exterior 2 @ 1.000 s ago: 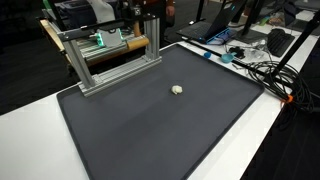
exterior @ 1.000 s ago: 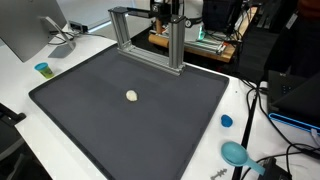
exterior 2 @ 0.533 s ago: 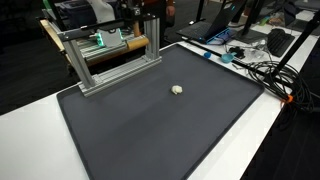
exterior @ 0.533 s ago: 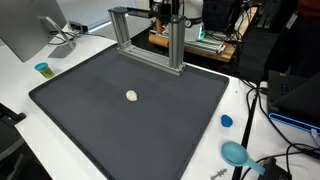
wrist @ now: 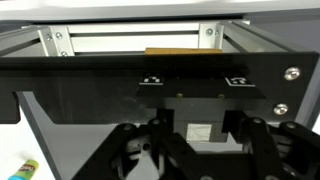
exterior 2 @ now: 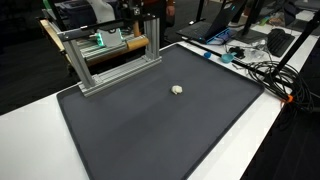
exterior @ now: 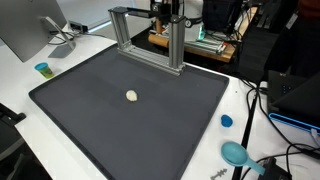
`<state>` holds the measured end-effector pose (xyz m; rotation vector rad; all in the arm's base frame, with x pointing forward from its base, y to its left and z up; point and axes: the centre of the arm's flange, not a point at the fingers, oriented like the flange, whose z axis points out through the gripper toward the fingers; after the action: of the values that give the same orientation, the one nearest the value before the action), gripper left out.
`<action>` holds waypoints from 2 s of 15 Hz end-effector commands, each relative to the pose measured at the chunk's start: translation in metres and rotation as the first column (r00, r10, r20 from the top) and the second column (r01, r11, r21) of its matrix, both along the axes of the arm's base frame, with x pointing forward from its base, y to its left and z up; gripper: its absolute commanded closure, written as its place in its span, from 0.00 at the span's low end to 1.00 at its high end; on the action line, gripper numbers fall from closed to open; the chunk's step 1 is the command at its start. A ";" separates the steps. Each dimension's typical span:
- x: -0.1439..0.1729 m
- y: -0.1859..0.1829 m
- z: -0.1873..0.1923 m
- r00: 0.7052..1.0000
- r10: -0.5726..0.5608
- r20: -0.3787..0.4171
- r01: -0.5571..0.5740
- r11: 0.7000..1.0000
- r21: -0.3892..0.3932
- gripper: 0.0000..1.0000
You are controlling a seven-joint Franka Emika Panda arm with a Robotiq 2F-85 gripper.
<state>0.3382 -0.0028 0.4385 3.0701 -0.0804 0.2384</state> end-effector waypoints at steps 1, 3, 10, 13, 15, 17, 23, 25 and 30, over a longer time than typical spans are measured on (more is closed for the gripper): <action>-0.016 -0.008 -0.001 0.999 -0.025 -0.047 0.025 1.000 0.009 0.37; -0.018 -0.010 -0.001 0.998 -0.028 -0.063 0.028 1.000 0.003 0.62; -0.010 -0.005 0.002 0.997 -0.076 0.002 0.076 0.995 0.058 0.78; 0.003 -0.013 0.012 0.980 -0.196 0.042 0.189 0.973 0.131 0.78; 0.019 -0.018 0.023 0.965 -0.251 0.075 0.239 0.960 0.146 0.78; 0.038 -0.016 0.035 0.947 -0.291 0.137 0.273 0.952 0.139 0.78; 0.109 0.047 0.083 0.931 -0.225 0.289 0.211 0.974 0.080 0.78; 0.078 0.038 0.066 0.934 -0.230 0.272 0.208 0.972 0.107 0.53; 0.077 0.031 0.056 0.937 -0.243 0.250 0.222 0.969 0.109 0.53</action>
<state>0.4148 0.0278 0.4948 3.0463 -0.4745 0.6389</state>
